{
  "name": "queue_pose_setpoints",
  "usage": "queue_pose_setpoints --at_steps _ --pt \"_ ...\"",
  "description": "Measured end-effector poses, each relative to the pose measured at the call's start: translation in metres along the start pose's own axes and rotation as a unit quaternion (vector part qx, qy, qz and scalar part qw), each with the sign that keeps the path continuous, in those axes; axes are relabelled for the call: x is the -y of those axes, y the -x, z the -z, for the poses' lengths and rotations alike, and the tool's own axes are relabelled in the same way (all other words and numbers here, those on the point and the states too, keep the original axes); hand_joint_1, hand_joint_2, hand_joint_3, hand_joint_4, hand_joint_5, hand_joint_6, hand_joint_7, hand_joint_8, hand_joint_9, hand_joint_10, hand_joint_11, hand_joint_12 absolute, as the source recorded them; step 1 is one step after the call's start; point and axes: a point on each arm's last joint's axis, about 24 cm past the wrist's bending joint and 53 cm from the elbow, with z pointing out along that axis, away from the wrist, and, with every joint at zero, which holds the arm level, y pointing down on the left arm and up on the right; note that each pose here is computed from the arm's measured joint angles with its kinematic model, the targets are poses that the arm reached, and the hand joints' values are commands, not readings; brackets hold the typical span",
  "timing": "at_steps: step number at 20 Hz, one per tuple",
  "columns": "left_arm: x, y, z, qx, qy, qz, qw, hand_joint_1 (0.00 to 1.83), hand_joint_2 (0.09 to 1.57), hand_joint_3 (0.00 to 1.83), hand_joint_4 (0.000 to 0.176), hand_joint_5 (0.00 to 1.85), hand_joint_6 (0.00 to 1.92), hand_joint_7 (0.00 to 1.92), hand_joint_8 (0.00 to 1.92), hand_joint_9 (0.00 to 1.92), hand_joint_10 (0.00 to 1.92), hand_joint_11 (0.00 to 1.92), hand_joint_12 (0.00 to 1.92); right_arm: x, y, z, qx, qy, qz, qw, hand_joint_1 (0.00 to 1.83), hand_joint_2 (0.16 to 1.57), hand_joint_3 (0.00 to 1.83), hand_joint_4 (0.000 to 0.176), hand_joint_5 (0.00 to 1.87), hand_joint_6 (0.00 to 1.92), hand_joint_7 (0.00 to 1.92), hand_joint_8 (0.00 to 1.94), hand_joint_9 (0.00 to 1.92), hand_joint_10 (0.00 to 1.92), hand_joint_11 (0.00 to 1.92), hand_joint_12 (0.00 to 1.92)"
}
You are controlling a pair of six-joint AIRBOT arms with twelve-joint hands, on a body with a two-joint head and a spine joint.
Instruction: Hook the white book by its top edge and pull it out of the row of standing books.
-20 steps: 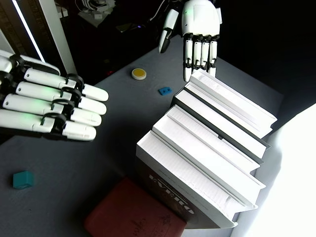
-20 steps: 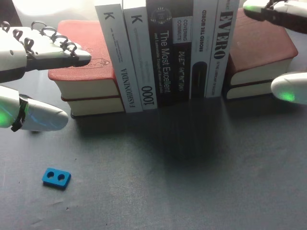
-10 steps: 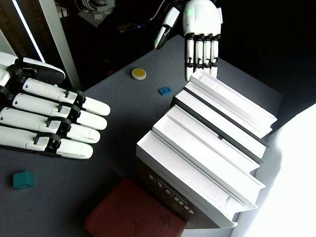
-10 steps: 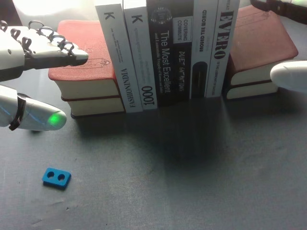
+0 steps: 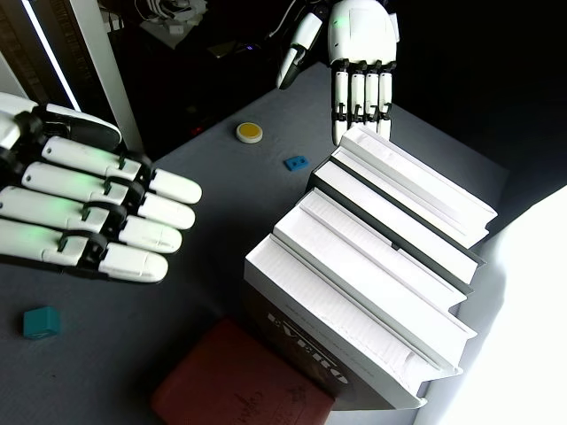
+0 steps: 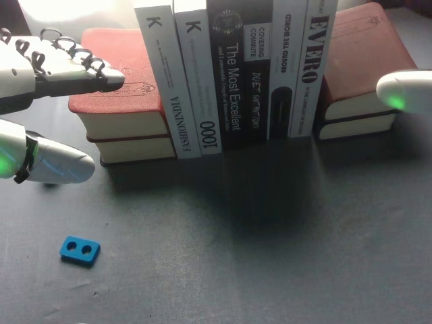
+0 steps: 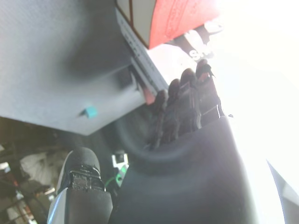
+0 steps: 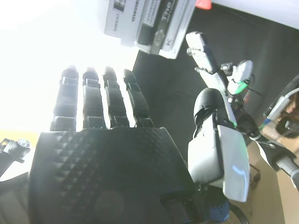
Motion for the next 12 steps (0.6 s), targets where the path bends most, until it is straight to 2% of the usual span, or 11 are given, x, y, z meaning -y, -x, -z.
queue_pose_setpoints --at_steps 6,9,12 --pt "-0.002 0.001 0.001 0.0 0.001 0.0 1.0 0.0 1.14 0.01 0.0 0.0 0.0 0.0 0.0 0.0 0.0 0.0 0.0 -0.002 0.004 -0.001 0.009 0.005 0.008 0.9999 0.0 1.15 0.0 0.0 0.03 0.0 0.0 0.0 0.0 0.0 0.0 0.0" --pt "-0.002 0.001 0.001 0.0 0.001 0.0 1.0 0.0 1.15 0.01 0.0 0.0 0.0 0.0 0.0 0.0 0.0 0.0 0.0 -0.002 0.004 -0.007 0.016 0.01 0.036 0.9992 0.0 1.16 0.0 0.0 0.04 0.0 0.0 0.0 0.0 0.0 0.0 0.0" --pt "-0.002 0.001 0.001 0.0 0.001 0.0 1.0 0.0 1.15 0.01 0.0 0.0 0.0 0.0 0.0 0.0 0.0 0.0 0.0 0.006 0.0 -0.021 0.022 0.007 0.053 0.9983 0.0 1.17 0.01 0.0 0.05 0.01 0.02 0.01 0.0 0.0 0.0 0.0"
